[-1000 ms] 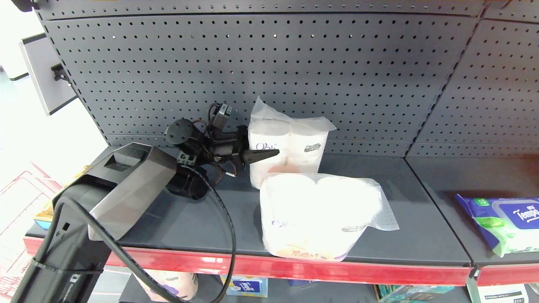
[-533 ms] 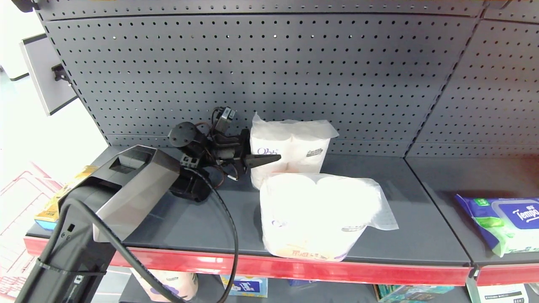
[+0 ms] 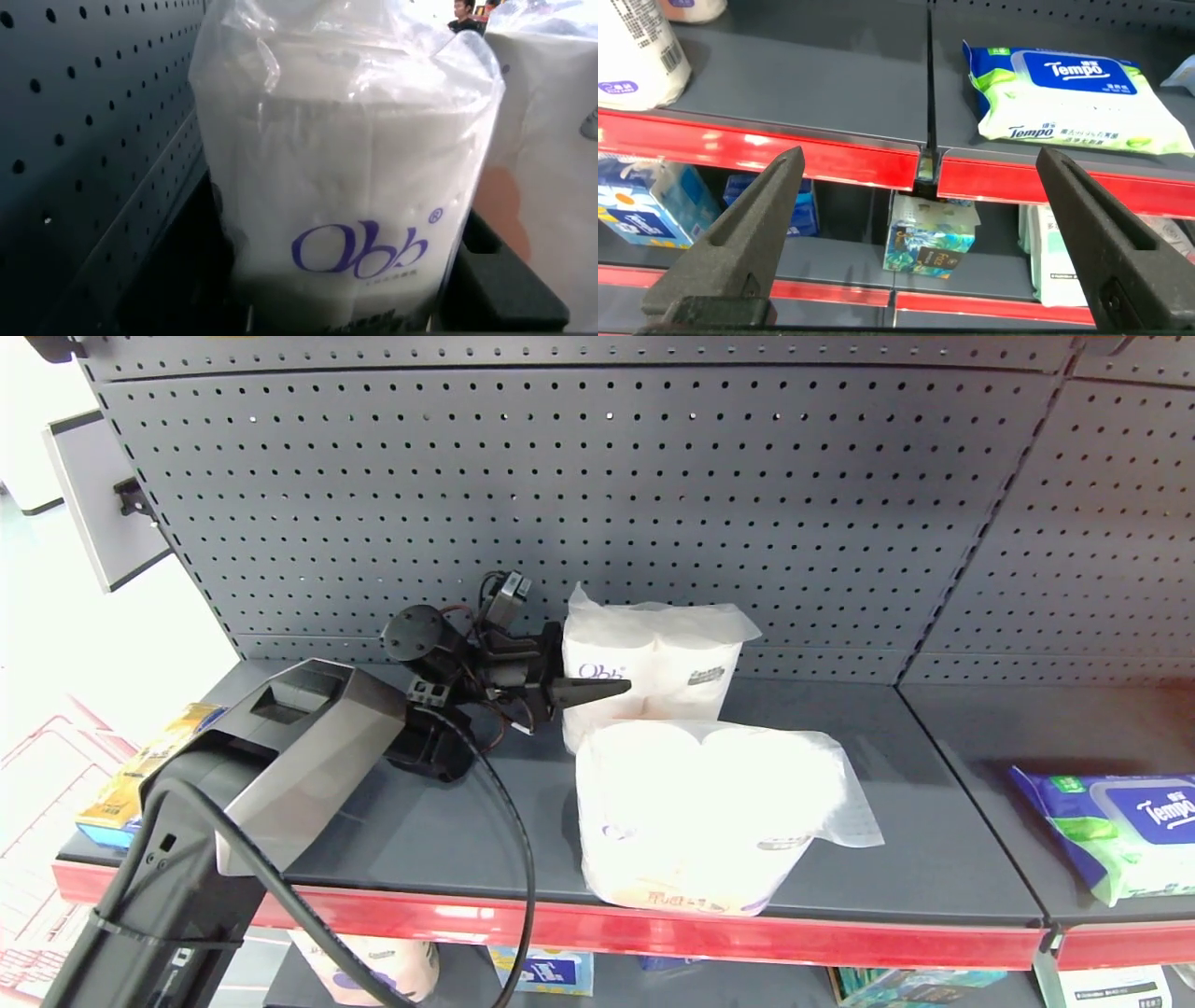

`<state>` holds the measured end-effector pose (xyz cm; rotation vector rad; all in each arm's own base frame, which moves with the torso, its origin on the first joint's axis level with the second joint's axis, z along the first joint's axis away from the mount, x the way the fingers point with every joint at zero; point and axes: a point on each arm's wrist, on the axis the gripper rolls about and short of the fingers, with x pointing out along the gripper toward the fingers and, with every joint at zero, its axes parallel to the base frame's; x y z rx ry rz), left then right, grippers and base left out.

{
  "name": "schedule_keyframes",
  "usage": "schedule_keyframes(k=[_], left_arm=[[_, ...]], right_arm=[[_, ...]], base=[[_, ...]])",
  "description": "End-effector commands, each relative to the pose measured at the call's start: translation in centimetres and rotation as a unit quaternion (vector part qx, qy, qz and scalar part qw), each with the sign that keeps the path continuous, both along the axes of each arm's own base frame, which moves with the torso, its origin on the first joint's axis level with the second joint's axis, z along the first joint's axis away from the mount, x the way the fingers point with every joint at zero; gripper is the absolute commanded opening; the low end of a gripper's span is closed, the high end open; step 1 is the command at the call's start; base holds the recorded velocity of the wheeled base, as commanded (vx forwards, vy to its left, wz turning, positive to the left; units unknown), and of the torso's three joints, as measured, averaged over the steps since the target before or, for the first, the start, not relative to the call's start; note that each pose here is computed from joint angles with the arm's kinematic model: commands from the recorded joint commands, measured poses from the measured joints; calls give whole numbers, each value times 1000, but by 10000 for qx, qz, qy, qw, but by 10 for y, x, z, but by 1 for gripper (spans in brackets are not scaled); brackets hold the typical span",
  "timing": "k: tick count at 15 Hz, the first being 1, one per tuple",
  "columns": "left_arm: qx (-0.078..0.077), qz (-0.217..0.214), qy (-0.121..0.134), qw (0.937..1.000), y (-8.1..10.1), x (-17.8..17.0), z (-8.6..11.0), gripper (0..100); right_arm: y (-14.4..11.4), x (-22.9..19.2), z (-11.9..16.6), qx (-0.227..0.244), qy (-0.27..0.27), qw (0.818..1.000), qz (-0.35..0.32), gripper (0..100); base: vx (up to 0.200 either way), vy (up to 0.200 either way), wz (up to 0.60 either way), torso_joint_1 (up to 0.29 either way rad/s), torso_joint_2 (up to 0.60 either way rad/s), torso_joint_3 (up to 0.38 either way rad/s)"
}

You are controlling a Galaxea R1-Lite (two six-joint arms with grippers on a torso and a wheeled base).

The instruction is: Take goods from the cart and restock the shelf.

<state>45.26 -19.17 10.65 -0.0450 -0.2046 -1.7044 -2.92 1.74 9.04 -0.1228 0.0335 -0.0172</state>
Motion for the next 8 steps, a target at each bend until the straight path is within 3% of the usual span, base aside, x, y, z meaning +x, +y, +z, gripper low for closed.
schedule_keyframes(k=[1,4,5,8], left_arm=[[-23,-35,-53,10000,-3,-1,2,0],[-11,-29,-8,10000,-4,0,-3,0],[-18,-23,-14,10000,-4,0,-2,100],[-32,25,0,10000,-1,0,-1,100]], right_arm=[[0,0,0,0,-1,10000,5,100],[0,0,1,-2,-9,10000,-3,100],[0,0,1,-2,-9,10000,5,100],[0,0,0,-7,-1,10000,-3,100]], base=[[0,0,0,0,0,0],[0,0,0,0,0,0],[0,0,0,0,0,0],[0,0,0,0,0,0]])
